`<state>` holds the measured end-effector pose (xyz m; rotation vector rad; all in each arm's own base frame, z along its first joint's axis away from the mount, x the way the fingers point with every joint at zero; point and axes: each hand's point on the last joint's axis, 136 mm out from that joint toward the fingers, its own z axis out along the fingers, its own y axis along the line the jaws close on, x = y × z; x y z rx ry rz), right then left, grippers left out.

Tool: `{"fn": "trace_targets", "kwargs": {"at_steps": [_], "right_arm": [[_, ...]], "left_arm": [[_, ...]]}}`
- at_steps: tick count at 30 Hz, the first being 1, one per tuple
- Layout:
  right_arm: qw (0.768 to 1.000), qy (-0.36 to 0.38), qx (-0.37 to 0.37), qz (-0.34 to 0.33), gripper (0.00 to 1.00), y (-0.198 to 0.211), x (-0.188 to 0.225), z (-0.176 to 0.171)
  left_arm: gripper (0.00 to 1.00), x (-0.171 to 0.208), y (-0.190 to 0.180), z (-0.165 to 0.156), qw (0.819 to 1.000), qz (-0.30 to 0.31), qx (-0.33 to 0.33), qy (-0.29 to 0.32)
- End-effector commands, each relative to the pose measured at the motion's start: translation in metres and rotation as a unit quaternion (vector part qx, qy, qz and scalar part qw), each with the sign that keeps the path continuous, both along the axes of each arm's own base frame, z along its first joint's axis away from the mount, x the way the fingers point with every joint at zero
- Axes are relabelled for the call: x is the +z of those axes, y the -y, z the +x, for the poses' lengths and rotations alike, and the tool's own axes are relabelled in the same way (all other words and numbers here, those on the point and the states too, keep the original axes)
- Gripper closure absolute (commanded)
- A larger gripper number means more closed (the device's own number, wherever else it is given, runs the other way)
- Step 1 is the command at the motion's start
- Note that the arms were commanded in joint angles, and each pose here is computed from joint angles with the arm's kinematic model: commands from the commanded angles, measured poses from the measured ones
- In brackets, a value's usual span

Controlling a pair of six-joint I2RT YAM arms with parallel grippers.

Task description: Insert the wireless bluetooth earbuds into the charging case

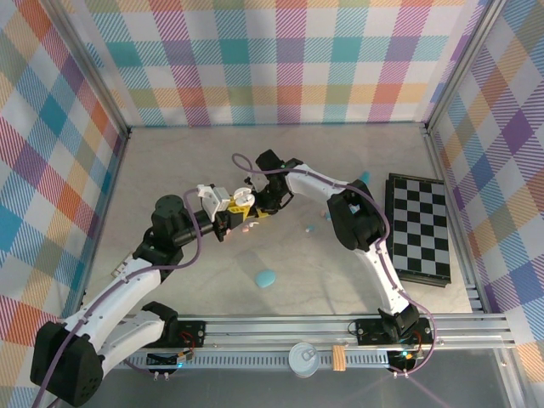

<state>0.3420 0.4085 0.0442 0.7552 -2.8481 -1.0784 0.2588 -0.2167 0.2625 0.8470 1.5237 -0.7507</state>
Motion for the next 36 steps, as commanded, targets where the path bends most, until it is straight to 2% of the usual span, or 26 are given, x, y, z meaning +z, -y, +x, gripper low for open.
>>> {"fn": "trace_targets", "kwargs": {"at_steps": [1,12,18,25,36], "right_arm": [[1.000,0.001,0.019,-0.013,0.39,0.003,-0.006,-0.014],[0.999,0.013,0.022,-0.037,0.43,0.011,0.000,-0.039],[0.998,0.025,0.018,-0.062,0.55,0.017,-0.004,-0.034],[0.995,-0.002,-0.017,-0.098,0.63,0.015,-0.015,-0.024],[0.990,-0.036,-0.043,-0.131,0.69,0.016,-0.029,-0.022]], "left_arm": [[1.00,0.019,-0.004,-0.001,1.000,-0.004,0.010,0.024],[1.00,0.032,-0.007,-0.009,0.999,-0.015,0.008,0.039],[1.00,0.030,-0.003,-0.009,0.999,-0.016,-0.001,0.037],[1.00,0.029,-0.003,-0.011,0.999,-0.014,-0.005,0.034],[1.00,0.025,-0.002,-0.012,0.999,-0.011,-0.007,0.033]]}}
